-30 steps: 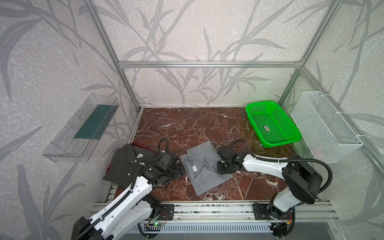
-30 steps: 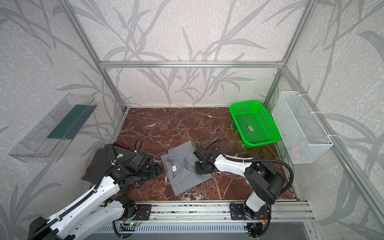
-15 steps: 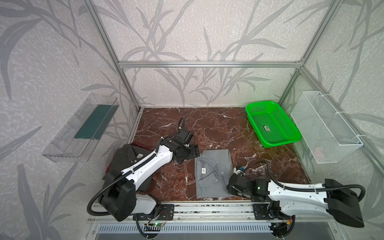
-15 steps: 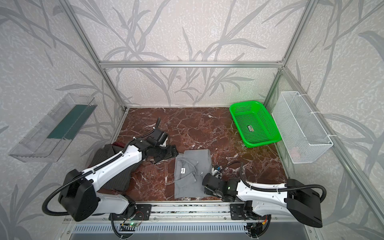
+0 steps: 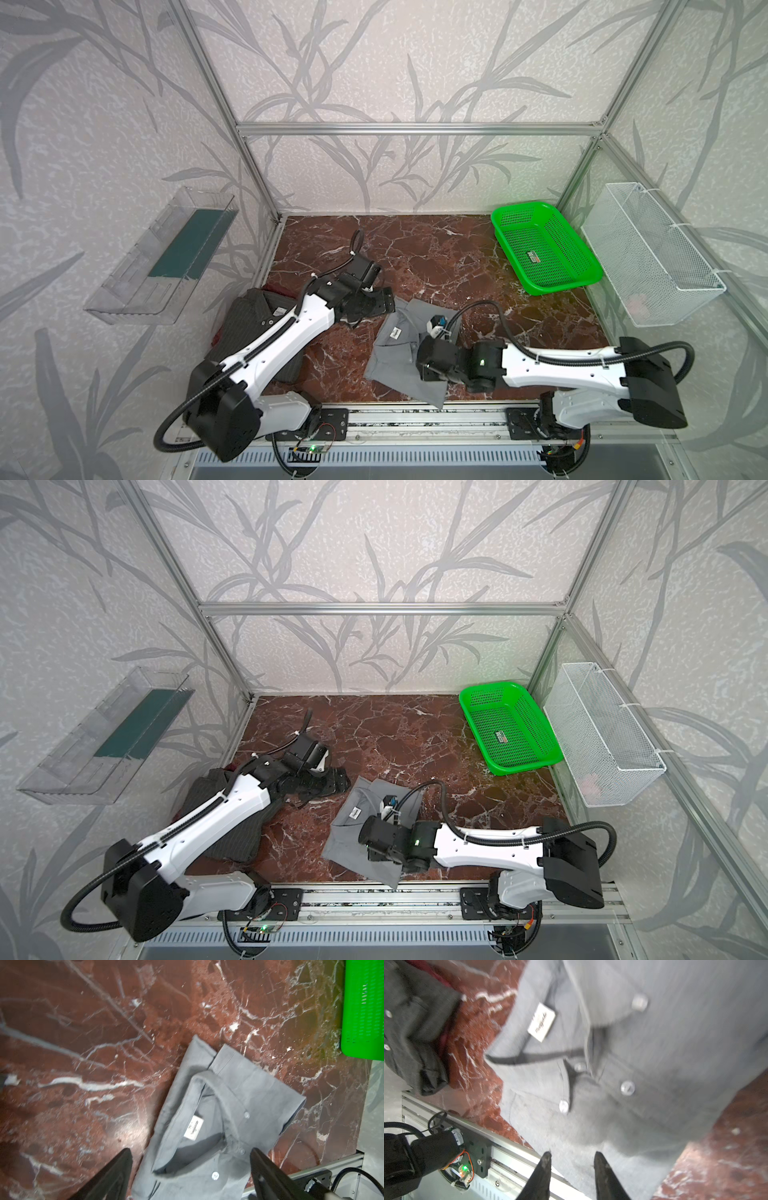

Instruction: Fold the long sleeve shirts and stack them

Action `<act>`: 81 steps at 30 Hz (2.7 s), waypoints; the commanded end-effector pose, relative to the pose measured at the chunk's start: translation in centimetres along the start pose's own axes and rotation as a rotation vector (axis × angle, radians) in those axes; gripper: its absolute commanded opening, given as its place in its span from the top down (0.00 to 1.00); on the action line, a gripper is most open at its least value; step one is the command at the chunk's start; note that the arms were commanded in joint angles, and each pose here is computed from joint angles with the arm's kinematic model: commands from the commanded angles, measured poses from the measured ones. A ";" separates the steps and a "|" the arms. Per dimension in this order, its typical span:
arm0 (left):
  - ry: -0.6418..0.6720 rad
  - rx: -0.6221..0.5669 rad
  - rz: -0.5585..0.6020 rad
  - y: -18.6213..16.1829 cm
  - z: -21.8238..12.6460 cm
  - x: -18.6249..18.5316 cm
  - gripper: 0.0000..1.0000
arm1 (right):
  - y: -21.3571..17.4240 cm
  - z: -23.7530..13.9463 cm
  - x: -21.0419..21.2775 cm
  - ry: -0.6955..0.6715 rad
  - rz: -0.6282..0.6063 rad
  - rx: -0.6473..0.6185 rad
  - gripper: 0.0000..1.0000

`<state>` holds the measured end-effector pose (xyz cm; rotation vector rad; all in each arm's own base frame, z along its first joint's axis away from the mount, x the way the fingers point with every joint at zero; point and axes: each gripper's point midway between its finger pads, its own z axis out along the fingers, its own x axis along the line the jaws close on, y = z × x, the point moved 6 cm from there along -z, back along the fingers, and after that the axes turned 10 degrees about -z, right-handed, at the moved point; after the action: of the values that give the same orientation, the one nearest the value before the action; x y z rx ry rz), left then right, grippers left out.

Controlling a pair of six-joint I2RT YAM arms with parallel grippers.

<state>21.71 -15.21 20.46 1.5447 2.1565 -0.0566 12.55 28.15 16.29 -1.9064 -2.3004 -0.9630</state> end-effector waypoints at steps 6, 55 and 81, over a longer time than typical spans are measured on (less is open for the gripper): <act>0.053 0.017 -0.065 -6.6 -0.4 3.7 0.12 | 6.0 -0.5 -7.5 -0.092 -0.065 0.052 0.82; 0.148 0.186 -0.035 -9.4 4.0 7.7 0.01 | 0.0 -2.8 -9.8 -0.193 -0.059 0.053 0.32; -0.197 0.251 -0.249 -13.9 8.5 6.6 0.05 | -0.5 3.0 -14.6 0.004 -0.096 0.172 0.31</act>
<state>11.47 -17.39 8.76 1.3544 2.1464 -0.5333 16.80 15.75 8.36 -1.8125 -2.4071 -0.7052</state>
